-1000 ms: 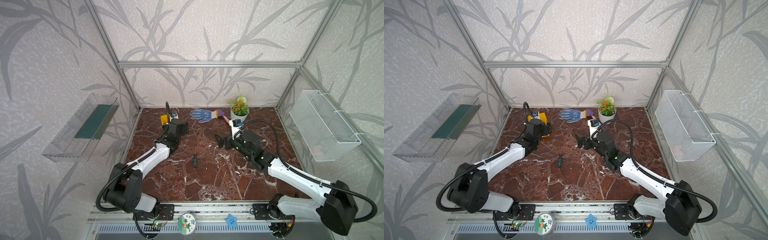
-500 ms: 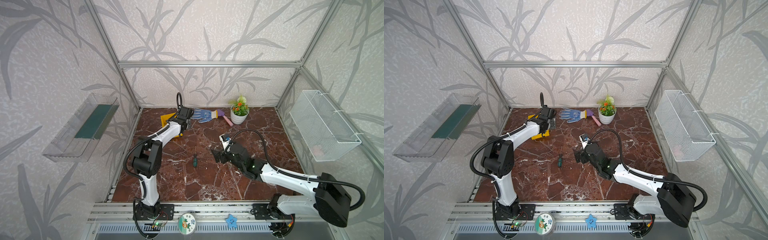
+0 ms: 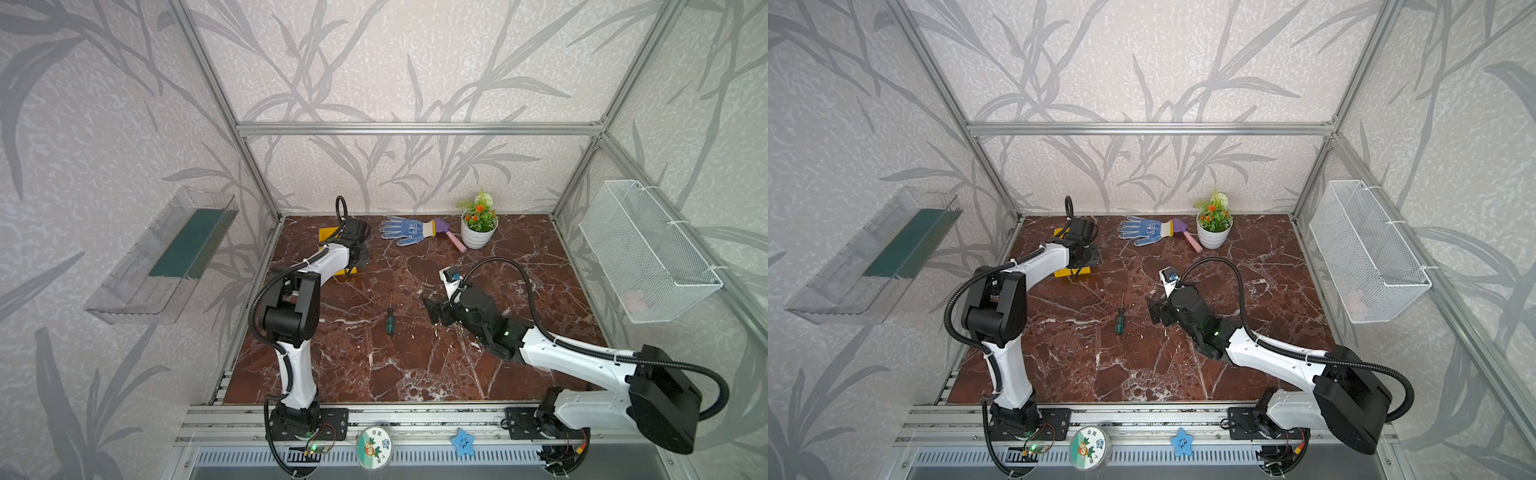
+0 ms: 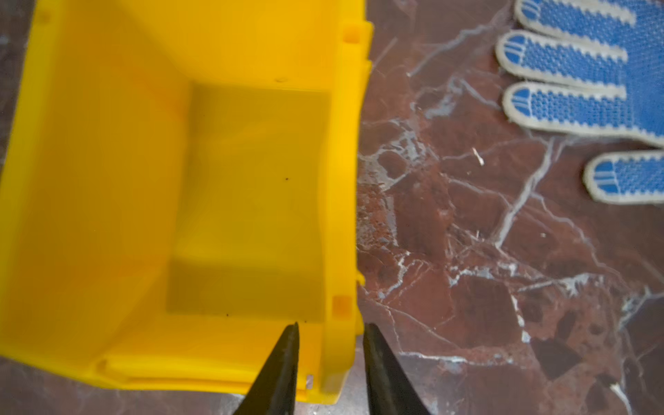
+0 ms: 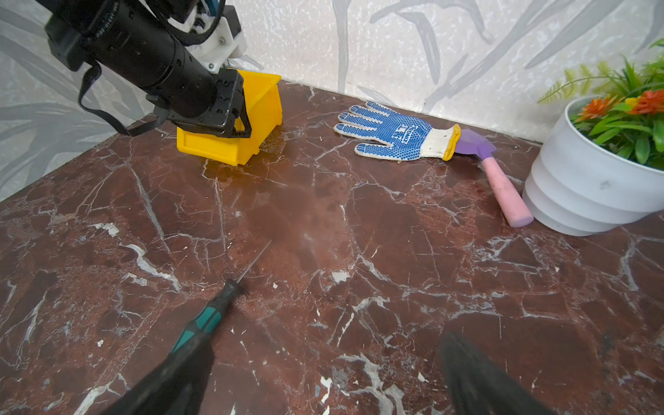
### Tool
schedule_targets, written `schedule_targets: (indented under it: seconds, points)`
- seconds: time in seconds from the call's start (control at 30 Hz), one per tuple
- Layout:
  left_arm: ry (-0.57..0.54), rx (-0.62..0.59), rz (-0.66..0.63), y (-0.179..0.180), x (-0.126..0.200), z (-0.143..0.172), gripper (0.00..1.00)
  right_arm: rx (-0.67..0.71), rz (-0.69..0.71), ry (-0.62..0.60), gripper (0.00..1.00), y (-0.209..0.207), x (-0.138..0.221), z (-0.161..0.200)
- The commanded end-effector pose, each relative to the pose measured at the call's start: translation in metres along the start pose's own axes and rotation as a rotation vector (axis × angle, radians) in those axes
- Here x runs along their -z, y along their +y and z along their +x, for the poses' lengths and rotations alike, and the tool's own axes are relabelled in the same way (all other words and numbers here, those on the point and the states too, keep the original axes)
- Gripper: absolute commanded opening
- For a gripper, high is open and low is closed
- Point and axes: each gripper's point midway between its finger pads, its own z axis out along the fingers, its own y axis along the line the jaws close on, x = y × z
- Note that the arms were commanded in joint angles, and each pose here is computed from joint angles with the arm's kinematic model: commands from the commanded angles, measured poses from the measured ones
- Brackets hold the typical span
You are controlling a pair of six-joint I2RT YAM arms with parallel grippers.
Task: Put the screwdriver in the bin
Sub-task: Pick up the bin from the top-left of the table, then place the bin at the top-center of the table.
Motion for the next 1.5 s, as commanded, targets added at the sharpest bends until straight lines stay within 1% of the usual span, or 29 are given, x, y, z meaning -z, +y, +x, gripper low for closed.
schedule_targets:
  seconds: [0.0,0.03,0.07,0.1,0.13,0.23,0.3,0.4,0.57,0.67,0.73,0.87,0.93,1.07,1.23,1.3,1.33,1.4,1.43,1.47]
  points:
    - [0.045,0.003,0.072,-0.018,-0.008,0.007,0.24,-0.019,0.031,-0.043,0.99,-0.006,0.000,-0.009]
    - [0.056,0.003,0.086,-0.020,-0.010,0.009,0.19,-0.017,0.041,-0.046,0.99,-0.008,0.001,-0.009]
    - [0.070,0.006,0.104,-0.023,-0.010,0.013,0.16,-0.017,0.057,-0.048,0.99,-0.011,0.001,-0.009]
    - [0.078,0.010,0.116,-0.025,-0.009,0.016,0.15,-0.018,0.068,-0.053,0.99,-0.013,0.002,-0.010]
    - [0.084,0.012,0.130,-0.027,-0.008,0.019,0.05,-0.020,0.080,-0.057,0.99,-0.016,0.003,-0.010]
    - [0.088,-0.002,0.162,-0.033,0.003,0.027,0.00,-0.052,0.109,-0.068,0.99,-0.027,0.006,-0.010]
    - [0.077,-0.028,0.165,-0.036,0.015,0.029,0.00,-0.084,0.122,-0.070,0.99,-0.035,0.008,-0.009]
    - [0.032,-0.094,0.173,-0.050,0.044,0.033,0.00,-0.126,0.157,-0.071,0.99,-0.051,0.012,-0.010]
    - [-0.045,-0.214,0.267,-0.107,0.097,0.050,0.00,-0.205,0.228,-0.084,0.99,-0.082,0.026,-0.014]
    - [-0.062,-0.281,0.301,-0.142,0.118,0.066,0.00,-0.260,0.265,-0.070,0.99,-0.099,0.045,-0.016]
    - [-0.065,-0.297,0.329,-0.163,0.125,0.075,0.00,-0.260,0.286,-0.074,0.99,-0.107,0.062,-0.017]
    - [-0.003,-0.296,0.436,-0.211,0.119,0.103,0.00,-0.270,0.317,-0.066,0.99,-0.118,0.095,-0.008]
    - [0.008,-0.304,0.454,-0.226,0.114,0.115,0.00,-0.282,0.312,-0.054,0.99,-0.118,0.106,-0.001]
    - [0.021,-0.313,0.471,-0.245,0.104,0.127,0.00,-0.287,0.300,-0.010,0.99,-0.117,0.113,0.015]
    - [0.049,-0.307,0.478,-0.258,0.091,0.136,0.00,-0.260,0.273,0.022,0.99,-0.113,0.110,0.018]
    - [0.052,-0.304,0.489,-0.263,0.089,0.138,0.04,-0.262,0.259,0.026,0.99,-0.111,0.107,0.017]
    - [0.048,-0.297,0.496,-0.265,0.088,0.138,0.09,-0.266,0.253,0.031,0.99,-0.110,0.105,0.017]
    - [0.041,-0.288,0.512,-0.270,0.089,0.137,0.22,-0.275,0.237,0.046,0.99,-0.110,0.103,0.018]
    - [0.037,-0.283,0.525,-0.274,0.091,0.136,0.32,-0.277,0.228,0.052,0.99,-0.110,0.102,0.018]
    - [0.031,-0.281,0.534,-0.278,0.093,0.134,0.39,-0.280,0.223,0.054,0.99,-0.112,0.101,0.018]
